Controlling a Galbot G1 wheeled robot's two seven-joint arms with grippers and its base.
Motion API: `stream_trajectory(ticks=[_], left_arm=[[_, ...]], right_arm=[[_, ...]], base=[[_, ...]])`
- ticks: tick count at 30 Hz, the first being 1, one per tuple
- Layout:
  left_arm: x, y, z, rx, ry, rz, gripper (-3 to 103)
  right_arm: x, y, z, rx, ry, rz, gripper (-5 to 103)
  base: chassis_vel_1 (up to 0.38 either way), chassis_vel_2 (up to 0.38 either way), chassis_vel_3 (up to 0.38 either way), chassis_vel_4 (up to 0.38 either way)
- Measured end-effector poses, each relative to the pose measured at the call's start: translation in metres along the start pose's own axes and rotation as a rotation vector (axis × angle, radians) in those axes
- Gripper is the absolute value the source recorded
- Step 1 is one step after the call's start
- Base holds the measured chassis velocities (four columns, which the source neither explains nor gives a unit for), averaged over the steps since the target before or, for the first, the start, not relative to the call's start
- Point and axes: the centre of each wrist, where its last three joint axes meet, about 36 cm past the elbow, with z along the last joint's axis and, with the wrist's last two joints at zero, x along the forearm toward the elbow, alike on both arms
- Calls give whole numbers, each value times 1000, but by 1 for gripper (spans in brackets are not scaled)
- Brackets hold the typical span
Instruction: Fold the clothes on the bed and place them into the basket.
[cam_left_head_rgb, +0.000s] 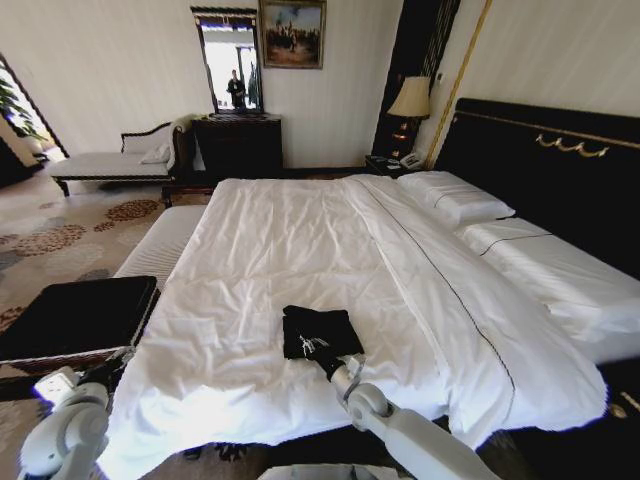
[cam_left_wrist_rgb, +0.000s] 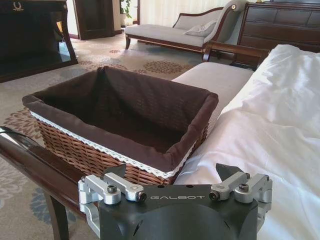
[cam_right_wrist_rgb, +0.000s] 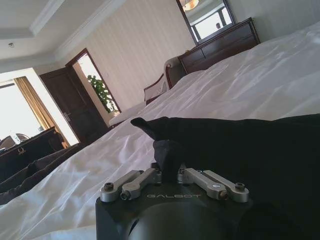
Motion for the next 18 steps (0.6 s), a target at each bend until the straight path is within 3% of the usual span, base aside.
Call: stream_trajectory(ticks=[1,8,11,12,13,14,16,18], left_arm=[[0,0,0,0,0,0,100],[-2,0,3,0,13,-7,100],[-2,0,4,2,17,-10,100],[-2,1,5,2,20,-12,100],[-1,2,6,1,22,-18,100],[0,3,5,0,20,-20,100],[0,3,5,0,19,-20,100],[3,2,5,3,17,-17,100]], right_arm=[[0,0,0,0,0,0,4],[14,7,-7,86,-115,-116,36],[13,6,-9,93,-141,-146,41],[9,5,-13,72,-156,-144,47],[-7,4,-23,-30,-153,-85,63],[-19,4,-28,-94,-128,-19,68],[-25,5,-30,-132,-114,21,68],[-47,5,-29,-213,-86,95,79]], base=[[0,0,0,0],[0,0,0,0],[0,0,0,0],[0,0,0,0],[0,0,0,0],[0,0,0,0],[0,0,0,0],[0,0,0,0]])
